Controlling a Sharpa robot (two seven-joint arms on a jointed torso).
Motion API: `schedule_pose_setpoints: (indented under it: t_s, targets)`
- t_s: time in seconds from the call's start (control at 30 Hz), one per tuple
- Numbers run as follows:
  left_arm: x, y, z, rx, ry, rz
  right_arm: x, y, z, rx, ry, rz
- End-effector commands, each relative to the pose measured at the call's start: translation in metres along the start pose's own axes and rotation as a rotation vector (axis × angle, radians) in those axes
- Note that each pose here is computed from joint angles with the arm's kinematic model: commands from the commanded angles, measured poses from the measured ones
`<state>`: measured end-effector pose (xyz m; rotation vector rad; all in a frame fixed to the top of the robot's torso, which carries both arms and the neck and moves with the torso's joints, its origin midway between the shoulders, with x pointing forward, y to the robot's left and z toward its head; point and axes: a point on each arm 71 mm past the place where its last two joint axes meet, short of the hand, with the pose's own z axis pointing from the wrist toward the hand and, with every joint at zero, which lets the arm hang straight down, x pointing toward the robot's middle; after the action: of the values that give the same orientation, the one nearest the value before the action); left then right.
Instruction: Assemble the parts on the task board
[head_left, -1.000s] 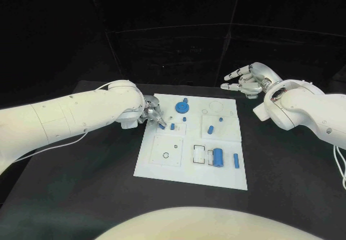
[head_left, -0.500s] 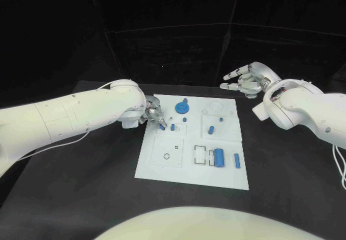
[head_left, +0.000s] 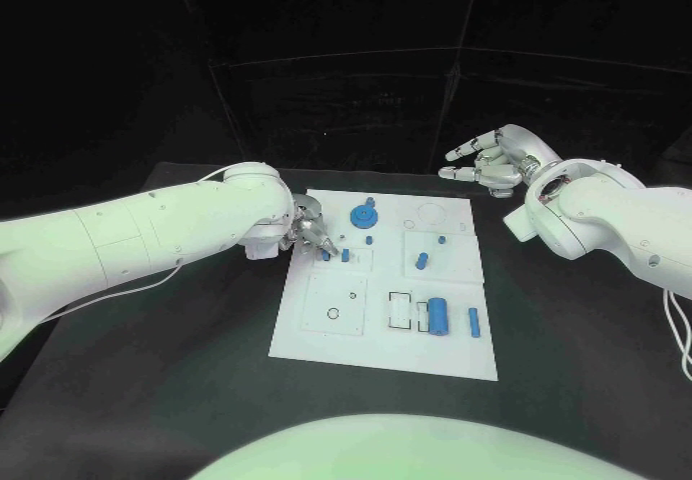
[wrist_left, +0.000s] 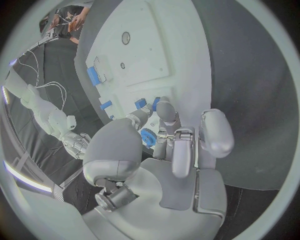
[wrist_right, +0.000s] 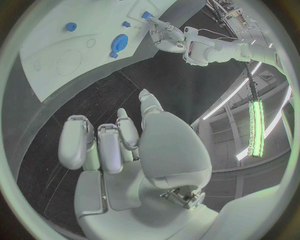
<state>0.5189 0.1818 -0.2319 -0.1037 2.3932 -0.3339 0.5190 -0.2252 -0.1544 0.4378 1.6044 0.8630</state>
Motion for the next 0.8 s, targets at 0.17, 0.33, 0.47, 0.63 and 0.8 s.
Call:
schedule_pose_setpoints:
  t_s: [0.17, 0.33, 0.47, 0.63, 0.8]
  targets:
    - [-0.0002, 0.0003, 0.0006, -0.013, 0.007, 0.011, -0.0001, 0.0019, 0.0005, -0.010, 0.003, 0.002]
    - [-0.0012, 0.0013, 0.0009, -0.016, -0.002, 0.006, -0.0003, 0.0017, 0.0004, -0.010, 0.002, 0.001]
    - [-0.0026, 0.0028, 0.0007, -0.017, -0.017, -0.004, -0.0003, 0.0017, 0.0003, -0.010, 0.002, 0.001]
    - [-0.0051, 0.0039, 0.0001, -0.008, -0.050, -0.023, -0.0006, 0.0015, 0.0003, -0.010, 0.001, 0.001]
    - [-0.0096, 0.0049, -0.0014, 0.021, -0.111, -0.072, -0.0006, 0.0014, 0.0003, -0.010, 0.001, 0.001]
